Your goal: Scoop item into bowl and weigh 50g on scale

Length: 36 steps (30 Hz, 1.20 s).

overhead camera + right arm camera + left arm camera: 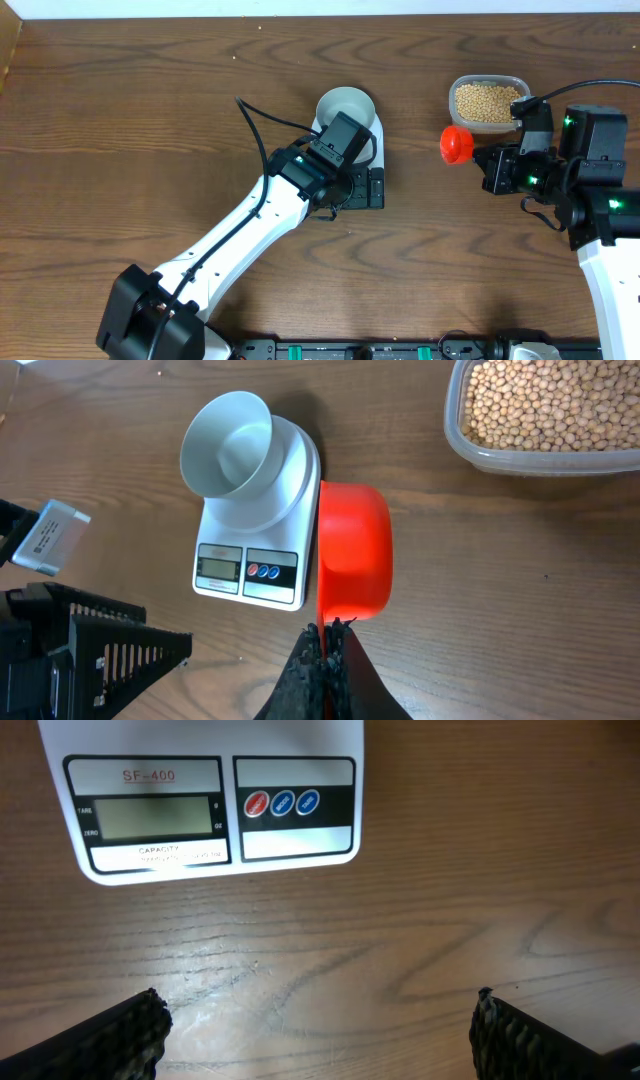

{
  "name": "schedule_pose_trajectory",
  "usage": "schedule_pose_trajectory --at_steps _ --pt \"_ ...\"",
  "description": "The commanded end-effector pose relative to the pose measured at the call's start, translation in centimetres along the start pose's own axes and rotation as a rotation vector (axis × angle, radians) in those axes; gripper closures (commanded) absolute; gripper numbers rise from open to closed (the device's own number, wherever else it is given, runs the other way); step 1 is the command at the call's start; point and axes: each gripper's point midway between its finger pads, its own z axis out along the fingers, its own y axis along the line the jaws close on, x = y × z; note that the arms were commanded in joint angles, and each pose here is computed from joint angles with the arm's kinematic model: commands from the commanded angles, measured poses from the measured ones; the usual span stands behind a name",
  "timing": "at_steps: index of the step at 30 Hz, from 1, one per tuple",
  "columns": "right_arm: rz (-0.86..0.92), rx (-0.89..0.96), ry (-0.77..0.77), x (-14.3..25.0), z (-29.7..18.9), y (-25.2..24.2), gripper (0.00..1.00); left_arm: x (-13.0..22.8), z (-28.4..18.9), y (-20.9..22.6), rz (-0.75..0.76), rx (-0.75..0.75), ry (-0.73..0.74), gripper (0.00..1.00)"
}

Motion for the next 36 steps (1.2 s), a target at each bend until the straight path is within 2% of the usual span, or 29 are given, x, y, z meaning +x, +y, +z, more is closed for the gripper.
schedule_pose_trajectory --at_steps 1,11,36 --pt "0.0 -0.006 -0.035 -0.9 -0.9 0.4 0.99 -0.1 0.3 0.1 0.055 -0.005 -0.004 0.02" --pt "0.0 -0.005 -0.035 -0.9 -0.9 0.4 0.99 -0.9 0.5 -0.5 0.204 0.015 -0.035 0.01" --pt "-0.001 0.014 -0.039 -1.0 -0.9 0.1 0.99 -2.5 7.3 -0.3 0.274 0.008 -0.018 0.0"
